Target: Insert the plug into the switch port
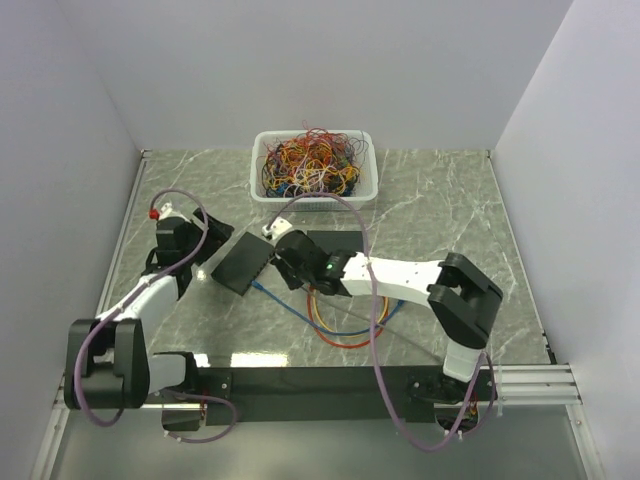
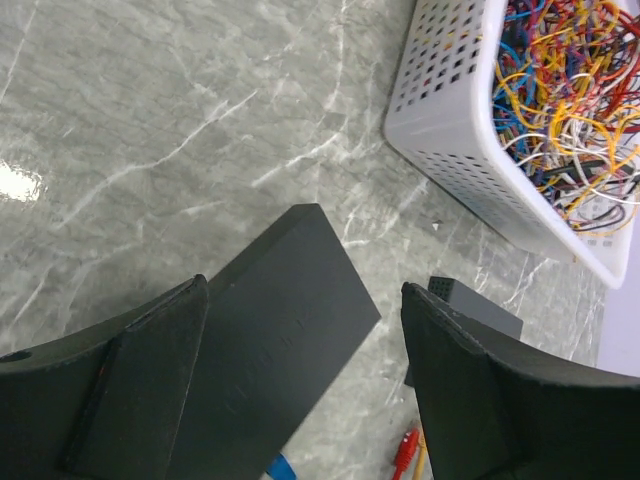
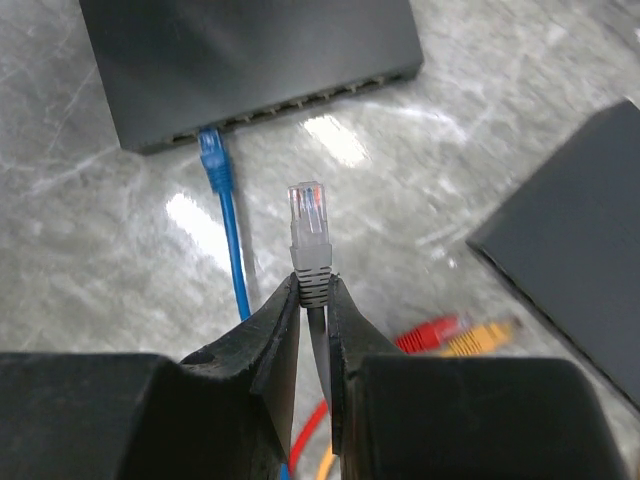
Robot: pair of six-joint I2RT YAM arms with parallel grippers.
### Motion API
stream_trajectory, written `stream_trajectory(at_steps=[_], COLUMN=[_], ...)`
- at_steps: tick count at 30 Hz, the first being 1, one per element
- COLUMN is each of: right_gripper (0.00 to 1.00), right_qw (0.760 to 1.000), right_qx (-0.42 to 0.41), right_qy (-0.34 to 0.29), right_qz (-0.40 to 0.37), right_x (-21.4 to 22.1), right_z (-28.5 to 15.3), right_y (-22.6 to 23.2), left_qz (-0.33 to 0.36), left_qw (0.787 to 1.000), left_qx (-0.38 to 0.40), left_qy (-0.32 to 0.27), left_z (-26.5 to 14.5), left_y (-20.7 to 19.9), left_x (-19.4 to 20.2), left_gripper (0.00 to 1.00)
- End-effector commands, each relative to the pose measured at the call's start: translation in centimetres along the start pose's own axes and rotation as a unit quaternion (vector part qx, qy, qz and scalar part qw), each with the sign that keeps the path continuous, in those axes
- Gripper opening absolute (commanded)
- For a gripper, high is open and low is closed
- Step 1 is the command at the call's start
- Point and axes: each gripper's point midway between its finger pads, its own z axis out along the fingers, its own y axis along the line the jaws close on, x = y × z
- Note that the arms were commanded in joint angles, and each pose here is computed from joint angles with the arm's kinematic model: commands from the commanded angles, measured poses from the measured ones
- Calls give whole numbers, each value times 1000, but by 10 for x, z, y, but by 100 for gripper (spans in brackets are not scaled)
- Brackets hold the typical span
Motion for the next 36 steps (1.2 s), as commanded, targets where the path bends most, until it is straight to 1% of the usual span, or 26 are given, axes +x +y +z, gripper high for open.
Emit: stream_trajectory(at_steps=[1,3,5,6,8,9,13,17,21,26,31,36], right_gripper=[0,0,0,0,0,0,0,0,0,0,0,0], right_qw=[1000,1000,1000,1000,1000,1000,999,999,999,998,998,997], right_qx=[-4,-7,-4,-5,-3,-2,6,7,7,7,7,12], right_qy=[-16,-16,-8,-4,3,6,22,32,37,43,46,57], right_qz=[-6,-9,-15,-16,-21,-24,-33,-37,-39,-41,-44,-50], right_x=[-23,-26,-23,-22,-18,-16,-6,1,4,3,3,8], right_z=[8,12,21,24,31,33,45,54,60,68,73,79], right_y=[8,10,11,11,12,12,10,10,12,15,16,17], left_qz=[6,12,14,20,23,28,38,42,28,0,-12,-14], left_qw=[999,999,998,998,997,996,996,995,996,995,994,993], left_qx=[42,52,55,64,73,84,81,91,79,75,71,67], left_qy=[-13,-12,6,3,14,10,15,18,38,69,88,93], left_z=[9,13,19,21,24,24,28,30,35,42,46,49], left_y=[-6,-5,0,-1,1,-2,2,-2,1,6,9,11], left_x=[-7,-5,5,5,13,12,15,15,19,34,47,52], left_gripper=[83,83,82,82,81,81,80,79,78,73,72,72])
